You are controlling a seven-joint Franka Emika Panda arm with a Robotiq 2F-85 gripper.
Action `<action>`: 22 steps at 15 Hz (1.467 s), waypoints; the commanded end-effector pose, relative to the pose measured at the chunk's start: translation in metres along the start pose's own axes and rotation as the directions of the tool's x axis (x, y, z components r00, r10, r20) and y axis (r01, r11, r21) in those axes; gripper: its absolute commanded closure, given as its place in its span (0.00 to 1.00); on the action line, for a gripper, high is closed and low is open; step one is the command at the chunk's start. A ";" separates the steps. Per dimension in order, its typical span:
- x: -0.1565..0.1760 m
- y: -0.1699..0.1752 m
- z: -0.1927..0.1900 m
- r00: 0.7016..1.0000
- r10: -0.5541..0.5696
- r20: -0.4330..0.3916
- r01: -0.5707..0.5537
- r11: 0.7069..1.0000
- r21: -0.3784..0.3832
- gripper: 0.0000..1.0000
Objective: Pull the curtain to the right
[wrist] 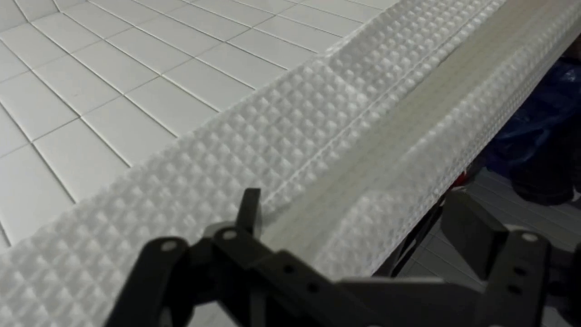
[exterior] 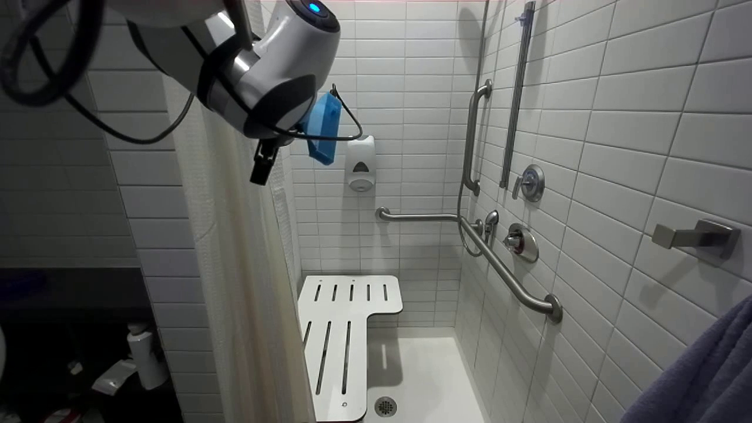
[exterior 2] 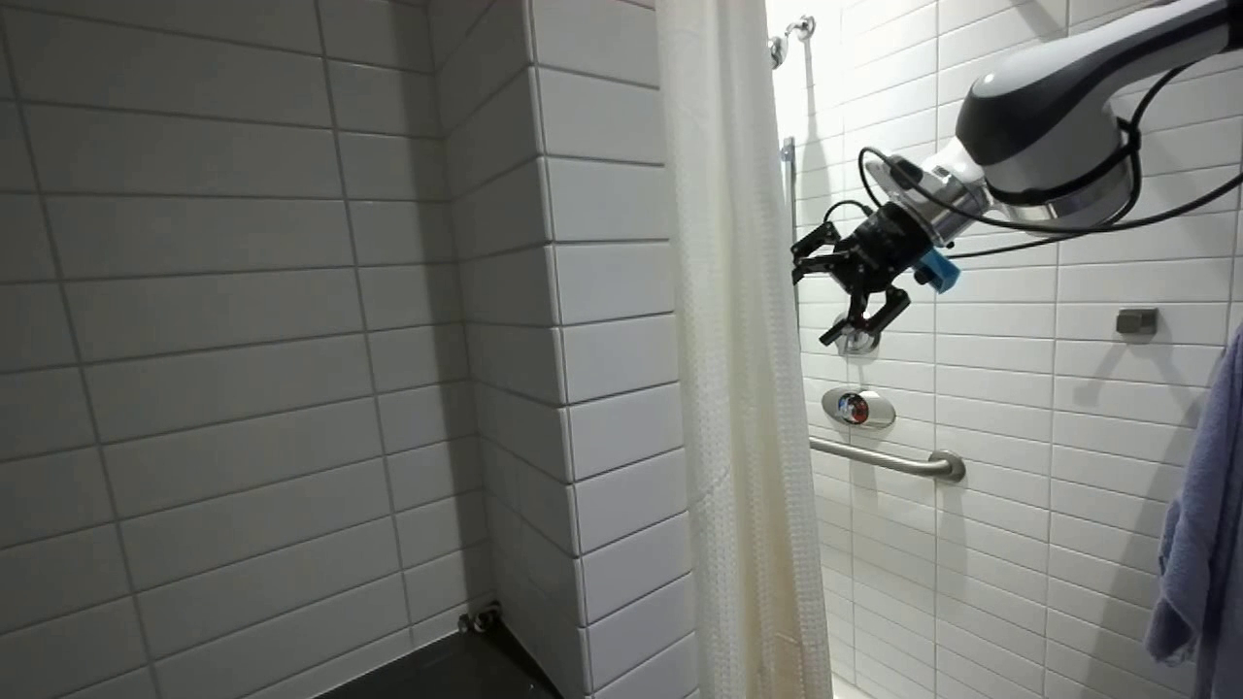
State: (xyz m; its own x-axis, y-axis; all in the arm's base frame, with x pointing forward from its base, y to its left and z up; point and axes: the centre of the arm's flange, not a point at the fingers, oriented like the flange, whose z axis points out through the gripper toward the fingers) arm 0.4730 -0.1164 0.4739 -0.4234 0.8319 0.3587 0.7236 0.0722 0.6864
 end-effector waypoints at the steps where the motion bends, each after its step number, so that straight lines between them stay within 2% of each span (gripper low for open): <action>1: -0.021 0.011 0.002 0.999 -0.028 -0.026 0.028 0.999 0.025 0.00; 7: -0.034 0.011 0.004 0.993 -0.083 -0.087 0.088 0.995 0.051 0.00; 12: -0.037 0.011 0.008 0.988 -0.118 -0.102 0.128 0.987 0.094 0.00; 17: -0.042 0.002 0.007 0.983 -0.165 -0.078 0.178 0.963 0.203 0.00; 22: -0.044 -0.004 0.012 0.972 -0.230 -0.043 0.232 0.917 0.325 0.00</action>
State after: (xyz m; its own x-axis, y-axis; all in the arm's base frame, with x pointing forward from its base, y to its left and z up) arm 0.4902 -0.1459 0.4479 -0.5863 0.7559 0.2915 0.7378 0.3496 0.5774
